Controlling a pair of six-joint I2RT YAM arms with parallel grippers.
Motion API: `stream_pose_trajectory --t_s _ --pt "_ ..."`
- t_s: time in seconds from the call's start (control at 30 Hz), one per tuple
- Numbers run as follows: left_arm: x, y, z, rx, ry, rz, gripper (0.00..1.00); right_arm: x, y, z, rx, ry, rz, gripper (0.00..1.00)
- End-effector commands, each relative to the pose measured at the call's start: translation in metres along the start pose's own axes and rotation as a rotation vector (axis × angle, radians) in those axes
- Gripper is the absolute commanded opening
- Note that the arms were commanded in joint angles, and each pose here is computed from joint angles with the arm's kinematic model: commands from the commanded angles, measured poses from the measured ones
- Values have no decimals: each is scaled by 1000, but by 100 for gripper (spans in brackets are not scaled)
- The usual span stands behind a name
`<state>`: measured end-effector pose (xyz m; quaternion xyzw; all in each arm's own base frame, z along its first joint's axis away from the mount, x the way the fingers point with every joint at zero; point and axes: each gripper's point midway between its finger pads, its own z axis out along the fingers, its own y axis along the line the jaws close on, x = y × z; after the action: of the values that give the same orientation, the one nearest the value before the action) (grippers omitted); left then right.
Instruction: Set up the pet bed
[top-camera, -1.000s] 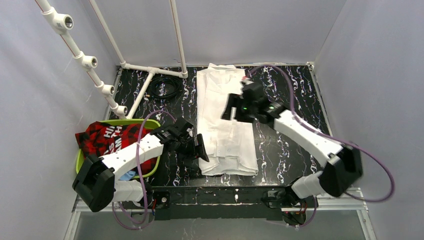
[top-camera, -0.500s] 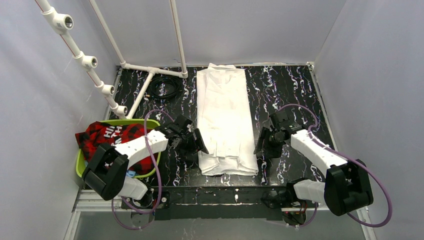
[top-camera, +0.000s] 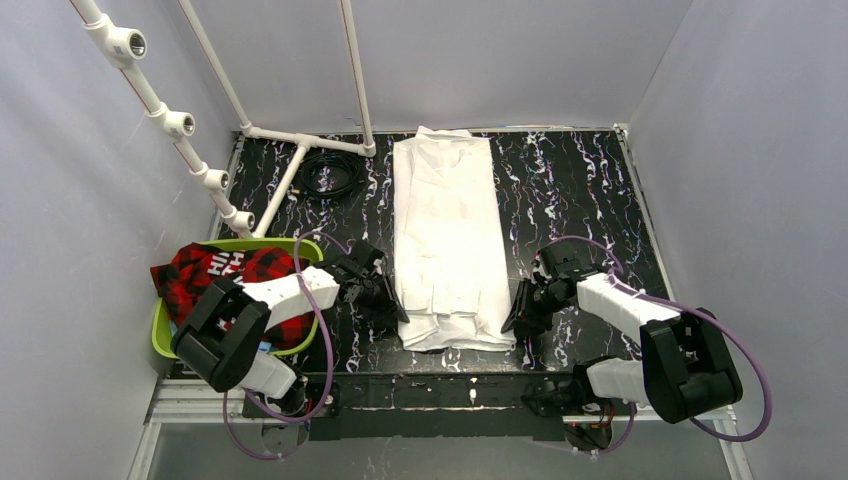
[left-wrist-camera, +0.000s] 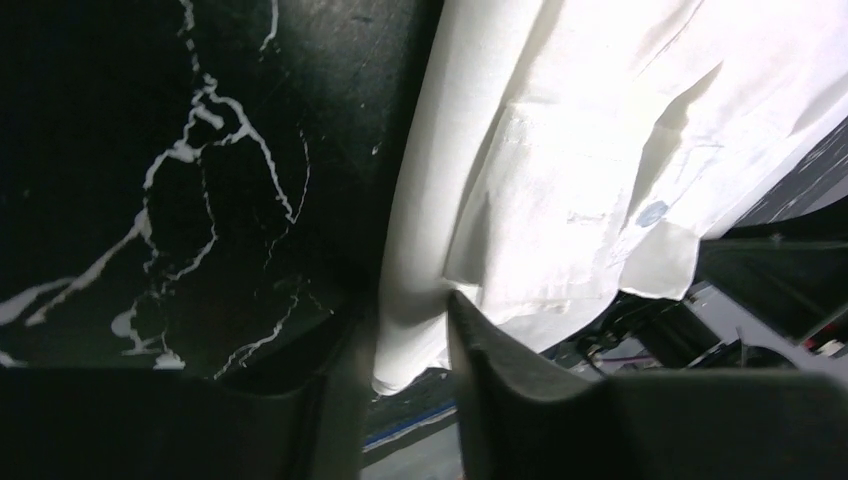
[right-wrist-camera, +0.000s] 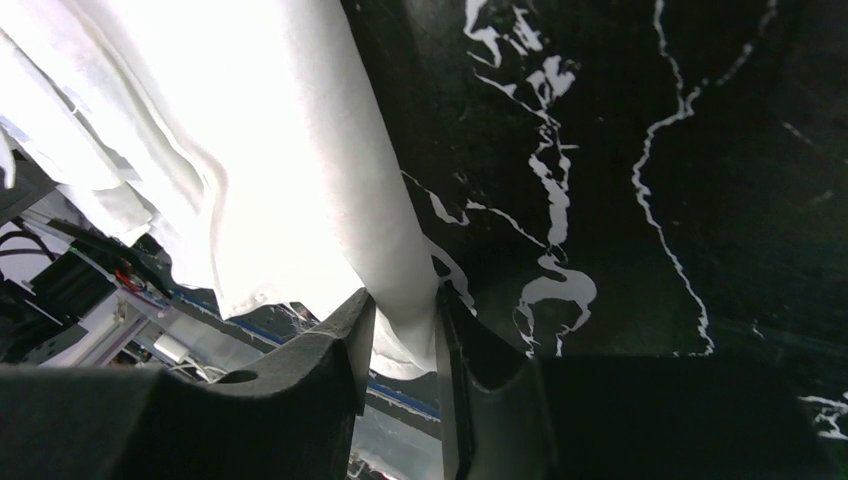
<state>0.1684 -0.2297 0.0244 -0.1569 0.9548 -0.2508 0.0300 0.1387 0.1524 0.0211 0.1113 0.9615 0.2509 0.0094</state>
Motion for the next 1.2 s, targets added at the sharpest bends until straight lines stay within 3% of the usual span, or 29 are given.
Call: stream_pose_trajectory --t_s 0.0,0.27,0.4,0.47,0.53,0.63,0.73,0.87,1.17 --pt "7 13 7 -32 35 -10 26 -6 -2 8 -11 -22 -14 36" --pt "11 15 6 -37 49 -15 17 -6 -5 13 -18 -24 -38 44" --pt "7 20 -3 -69 7 -9 39 -7 -9 12 6 -30 -50 44" --pt "3 19 -9 -58 -27 22 56 -10 -11 9 30 -42 -65 45" --pt "-2 12 -16 -8 -77 57 73 -15 -11 4 44 -64 -86 53" --pt "-8 2 -21 44 -121 79 81 -24 -4 -2 33 -112 -111 69" --pt "-15 -5 -19 69 -148 63 82 -32 2 -4 11 -147 -129 73" --pt "-25 -5 -7 37 -150 7 82 -40 1 1 27 -152 -133 68" --pt "-31 -5 7 1 -101 -32 58 -57 -3 8 53 -208 -192 57"
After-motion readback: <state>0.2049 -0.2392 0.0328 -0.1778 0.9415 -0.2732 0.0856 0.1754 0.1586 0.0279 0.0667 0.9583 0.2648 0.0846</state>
